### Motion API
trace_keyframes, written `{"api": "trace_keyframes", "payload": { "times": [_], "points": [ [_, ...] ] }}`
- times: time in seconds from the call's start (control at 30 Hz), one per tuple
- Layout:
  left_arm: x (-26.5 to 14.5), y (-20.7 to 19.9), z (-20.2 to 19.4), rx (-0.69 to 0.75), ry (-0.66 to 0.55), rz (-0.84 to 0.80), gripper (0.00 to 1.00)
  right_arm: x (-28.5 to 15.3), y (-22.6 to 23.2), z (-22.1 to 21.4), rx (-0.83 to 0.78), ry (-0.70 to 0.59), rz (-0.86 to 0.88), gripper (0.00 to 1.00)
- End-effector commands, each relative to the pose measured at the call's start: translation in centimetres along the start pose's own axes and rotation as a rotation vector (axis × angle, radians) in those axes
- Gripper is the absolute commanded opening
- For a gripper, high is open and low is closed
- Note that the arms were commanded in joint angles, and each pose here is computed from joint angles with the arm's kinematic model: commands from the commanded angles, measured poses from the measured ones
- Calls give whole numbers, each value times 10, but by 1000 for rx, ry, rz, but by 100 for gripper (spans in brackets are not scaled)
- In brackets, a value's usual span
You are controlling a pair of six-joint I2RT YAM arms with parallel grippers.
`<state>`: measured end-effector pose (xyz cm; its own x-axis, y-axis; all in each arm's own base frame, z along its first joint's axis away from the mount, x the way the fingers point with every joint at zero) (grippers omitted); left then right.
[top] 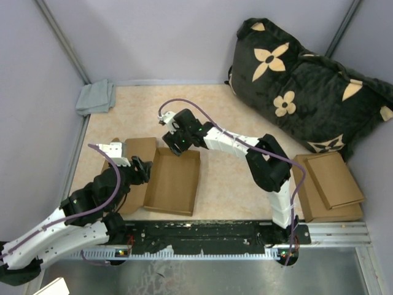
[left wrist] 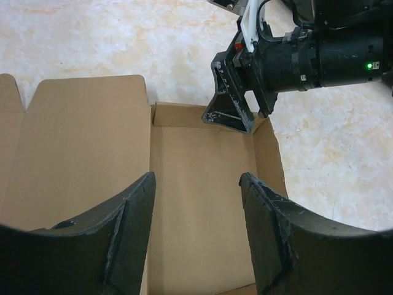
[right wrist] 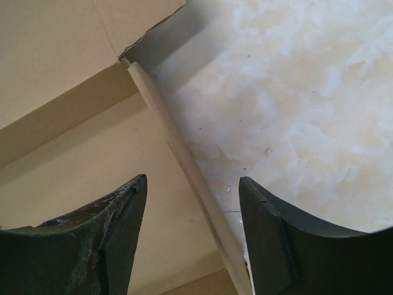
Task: Fold the paper box
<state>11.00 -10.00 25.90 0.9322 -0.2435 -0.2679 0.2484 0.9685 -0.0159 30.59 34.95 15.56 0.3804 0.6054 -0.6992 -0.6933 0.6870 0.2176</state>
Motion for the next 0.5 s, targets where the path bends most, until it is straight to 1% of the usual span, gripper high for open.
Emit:
{"api": "trace_keyframes", "payload": {
  "times": [0.0,0.03,0.07,0.17,0.23,0.33,0.4,0.47],
  "points": [
    [0,0,-1,-4,-1,1,64,-1,10,6,-3,-23,72,61],
    [1,-1,-2,-3,0,0,64,1,9,3,6,-16,67,60],
    [1,-1,-2,-1,2,0,64,4,7,1,22,-11,53,55],
    [1,-1,-3,2,5,1,64,8,0,-8,79,-2,-31,31],
    [1,-1,-2,0,4,0,64,7,-7,-16,120,-2,-106,22],
    [2,-2,-4,2,9,0,64,-4,-20,-31,206,-4,-215,14],
    [3,-3,-4,0,8,-5,64,-21,-27,-42,293,-33,-282,9],
    [4,-5,-4,2,7,-12,64,-35,-32,-59,356,-44,-321,8]
  ]
}}
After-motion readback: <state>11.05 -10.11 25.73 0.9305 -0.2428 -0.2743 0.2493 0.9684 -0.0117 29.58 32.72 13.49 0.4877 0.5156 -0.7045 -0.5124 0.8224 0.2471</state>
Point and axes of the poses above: each gripper's point midway between its finger pads, its own x axis out along the fingers, its own y axis along the line the jaws close on, z = x × y, the point moved 9 cm from there along -x, back along the fingers, and after that the axes turned 15 degrees about x, right-handed, at the moved point
